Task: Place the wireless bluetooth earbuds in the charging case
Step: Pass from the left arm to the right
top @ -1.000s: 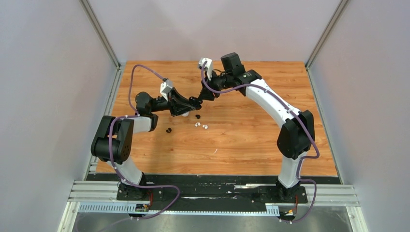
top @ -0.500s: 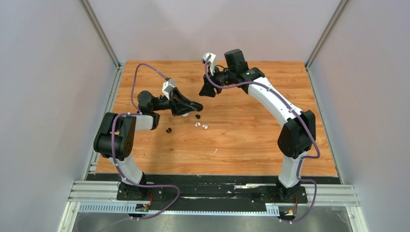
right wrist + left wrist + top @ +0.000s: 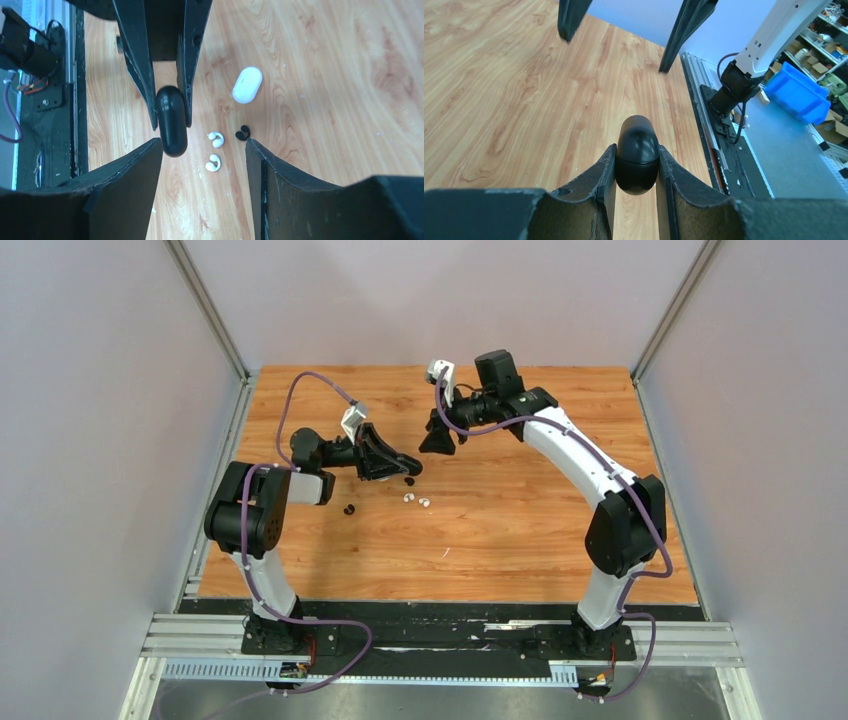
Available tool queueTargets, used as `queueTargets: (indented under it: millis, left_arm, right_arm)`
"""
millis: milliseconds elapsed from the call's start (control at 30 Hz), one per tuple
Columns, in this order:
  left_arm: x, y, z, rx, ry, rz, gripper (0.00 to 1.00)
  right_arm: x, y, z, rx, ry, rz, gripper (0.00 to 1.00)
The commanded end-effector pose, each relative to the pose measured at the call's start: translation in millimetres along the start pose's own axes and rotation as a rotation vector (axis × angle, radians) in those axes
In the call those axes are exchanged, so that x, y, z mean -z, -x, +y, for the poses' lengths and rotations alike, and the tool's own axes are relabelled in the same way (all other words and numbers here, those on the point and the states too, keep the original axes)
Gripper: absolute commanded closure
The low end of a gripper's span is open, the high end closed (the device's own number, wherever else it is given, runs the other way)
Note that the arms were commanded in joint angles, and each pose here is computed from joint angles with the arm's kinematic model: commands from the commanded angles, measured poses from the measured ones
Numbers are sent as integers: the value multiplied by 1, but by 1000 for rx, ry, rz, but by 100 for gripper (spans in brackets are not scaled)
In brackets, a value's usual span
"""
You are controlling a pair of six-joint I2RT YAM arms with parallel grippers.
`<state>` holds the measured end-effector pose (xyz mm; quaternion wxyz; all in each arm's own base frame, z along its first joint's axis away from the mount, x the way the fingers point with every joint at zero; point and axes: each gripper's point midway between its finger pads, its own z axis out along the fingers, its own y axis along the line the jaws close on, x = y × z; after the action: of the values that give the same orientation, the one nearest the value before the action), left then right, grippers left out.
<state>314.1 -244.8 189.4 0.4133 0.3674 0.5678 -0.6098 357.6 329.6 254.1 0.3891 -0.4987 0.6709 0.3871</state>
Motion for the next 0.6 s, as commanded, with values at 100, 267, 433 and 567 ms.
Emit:
queueTargets:
  millis: [100,267,433,567]
  left_arm:
    - [1,16,-19,-137,-53,9,100]
    - [1,18,-18,-140,-50,5,100]
    - [0,19,-20,-147,-53,5,100]
    - [0,20,-21,-148,-57,8,100]
  right_arm:
    - [-10,-17,10,71,65,17,39]
    - [-15,-22,26,40,158,7,38]
    - [-27,-35,40,14,217,27,35]
    - [-33,-39,43,-9,238,35,37]
